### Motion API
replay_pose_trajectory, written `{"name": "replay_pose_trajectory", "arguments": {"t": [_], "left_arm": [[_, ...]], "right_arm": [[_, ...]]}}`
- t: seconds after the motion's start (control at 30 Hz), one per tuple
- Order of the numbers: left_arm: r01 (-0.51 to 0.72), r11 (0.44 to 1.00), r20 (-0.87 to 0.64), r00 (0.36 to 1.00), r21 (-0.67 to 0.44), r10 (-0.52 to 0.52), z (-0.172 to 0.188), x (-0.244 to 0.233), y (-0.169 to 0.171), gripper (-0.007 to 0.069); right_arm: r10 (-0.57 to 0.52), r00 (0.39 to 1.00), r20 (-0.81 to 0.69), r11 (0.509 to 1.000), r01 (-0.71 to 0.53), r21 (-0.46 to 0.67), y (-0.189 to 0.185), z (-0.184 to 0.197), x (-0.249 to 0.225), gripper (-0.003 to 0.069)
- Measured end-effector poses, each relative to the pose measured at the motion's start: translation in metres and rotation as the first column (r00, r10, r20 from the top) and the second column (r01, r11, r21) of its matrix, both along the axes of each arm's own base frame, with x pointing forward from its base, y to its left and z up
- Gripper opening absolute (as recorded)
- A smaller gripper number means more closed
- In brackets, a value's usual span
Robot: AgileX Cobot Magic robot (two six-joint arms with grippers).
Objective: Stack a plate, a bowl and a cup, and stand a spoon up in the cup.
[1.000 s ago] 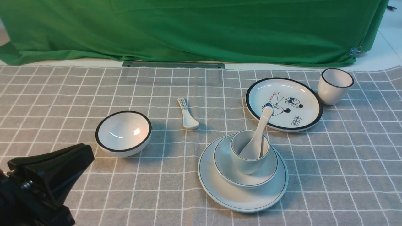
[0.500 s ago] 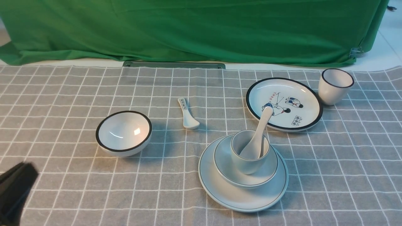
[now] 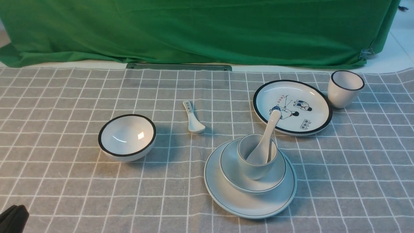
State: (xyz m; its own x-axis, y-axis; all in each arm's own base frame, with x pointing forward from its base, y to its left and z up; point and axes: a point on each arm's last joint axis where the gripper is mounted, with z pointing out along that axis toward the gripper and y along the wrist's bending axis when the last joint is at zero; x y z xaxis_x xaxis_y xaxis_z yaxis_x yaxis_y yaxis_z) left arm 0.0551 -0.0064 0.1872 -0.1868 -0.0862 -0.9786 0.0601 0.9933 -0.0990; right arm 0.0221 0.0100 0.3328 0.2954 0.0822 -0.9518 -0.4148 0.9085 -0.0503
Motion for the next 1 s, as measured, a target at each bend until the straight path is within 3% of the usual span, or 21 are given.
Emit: {"name": "replay_pose_trajectory", "arguments": {"t": [0.83, 0.97, 1.0], "left_arm": [[0.000, 1.000, 0.000, 1.000, 0.001, 0.000, 0.000, 0.000, 0.000, 0.0018], [0.000, 1.000, 0.000, 1.000, 0.001, 0.000, 0.000, 0.000, 0.000, 0.0018], [0.000, 1.000, 0.000, 1.000, 0.001, 0.000, 0.000, 0.000, 0.000, 0.0018]], "right_arm": [[0.000, 1.000, 0.001, 1.000, 0.000, 0.000, 0.000, 0.000, 0.000, 0.0241], [-0.009, 0.999, -0.032, 0.999, 0.008, -0.038, 0.000, -0.004, 0.001, 0.0241], [-0.028, 0.996, -0.080, 0.996, 0.021, -0.091, 0.000, -0.010, 0.002, 0.0241]]}}
